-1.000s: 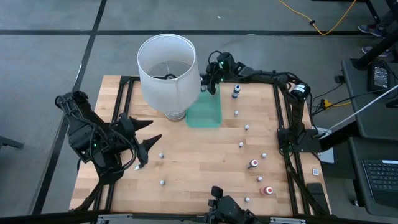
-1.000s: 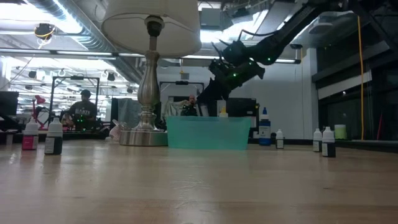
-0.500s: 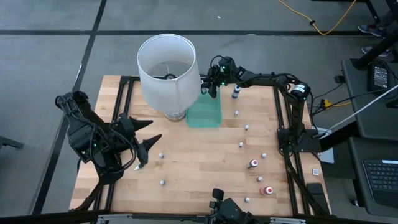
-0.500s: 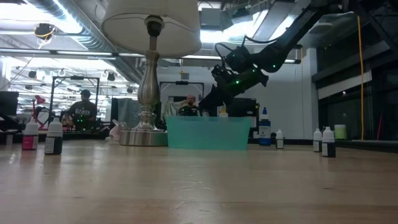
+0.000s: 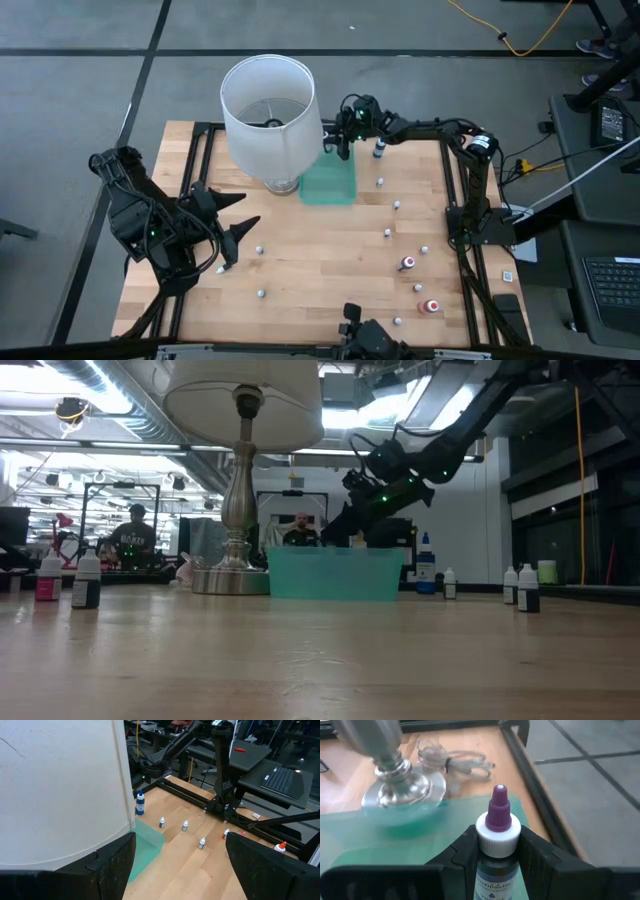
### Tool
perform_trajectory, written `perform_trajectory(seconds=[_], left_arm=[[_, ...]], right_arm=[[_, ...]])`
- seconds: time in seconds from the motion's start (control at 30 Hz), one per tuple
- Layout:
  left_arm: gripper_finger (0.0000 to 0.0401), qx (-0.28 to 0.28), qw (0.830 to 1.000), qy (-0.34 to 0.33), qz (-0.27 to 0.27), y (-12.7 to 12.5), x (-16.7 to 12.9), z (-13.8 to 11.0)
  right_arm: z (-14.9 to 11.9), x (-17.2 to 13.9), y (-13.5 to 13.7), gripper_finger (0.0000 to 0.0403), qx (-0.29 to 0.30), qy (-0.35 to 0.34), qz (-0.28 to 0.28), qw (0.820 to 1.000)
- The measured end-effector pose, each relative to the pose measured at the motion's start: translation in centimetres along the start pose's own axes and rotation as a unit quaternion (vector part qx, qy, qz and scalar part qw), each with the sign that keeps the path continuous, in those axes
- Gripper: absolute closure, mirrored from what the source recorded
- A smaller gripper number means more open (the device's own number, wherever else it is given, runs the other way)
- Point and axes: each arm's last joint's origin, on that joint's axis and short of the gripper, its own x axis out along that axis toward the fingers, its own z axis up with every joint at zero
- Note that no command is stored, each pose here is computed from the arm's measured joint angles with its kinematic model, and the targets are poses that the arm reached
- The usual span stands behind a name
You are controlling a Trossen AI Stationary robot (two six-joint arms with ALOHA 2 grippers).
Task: Pick & Place food coloring
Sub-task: Put the large violet food coloring bottle into the green bin
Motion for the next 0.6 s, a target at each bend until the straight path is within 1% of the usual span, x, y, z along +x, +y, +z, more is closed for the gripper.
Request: perform_trajectory(seconds=[0.1,0.3,0.37,0.47,0.6], left_arm=[[0.01,-0.001,1.0,0.0,0.0,0.0,0.0,0.0],[0.01,-0.004,1.0,0.0,0.0,0.0,0.02,0.01],[0.01,-0.005,1.0,0.0,0.002,0.02,0.1,0.04],[0.01,-0.005,1.0,0.0,0.002,0.02,0.11,0.04],[0.01,-0.006,1.0,0.0,0.002,0.02,0.11,0.04]], right_arm=[[-0.68,-0.02,0.09,0.0286,0.003,0.001,-0.01,1.0],[-0.66,-0.1,0.12,0.0286,0.001,-0.004,-0.01,1.0],[-0.68,-0.11,0.06,0.0285,0.001,0.0,-0.021,1.0],[-0.72,-0.11,-0.01,0.0277,0.001,0.005,-0.035,0.999],[-0.83,-0.12,0.0,0.026,0.005,0.01,-0.036,0.999]])
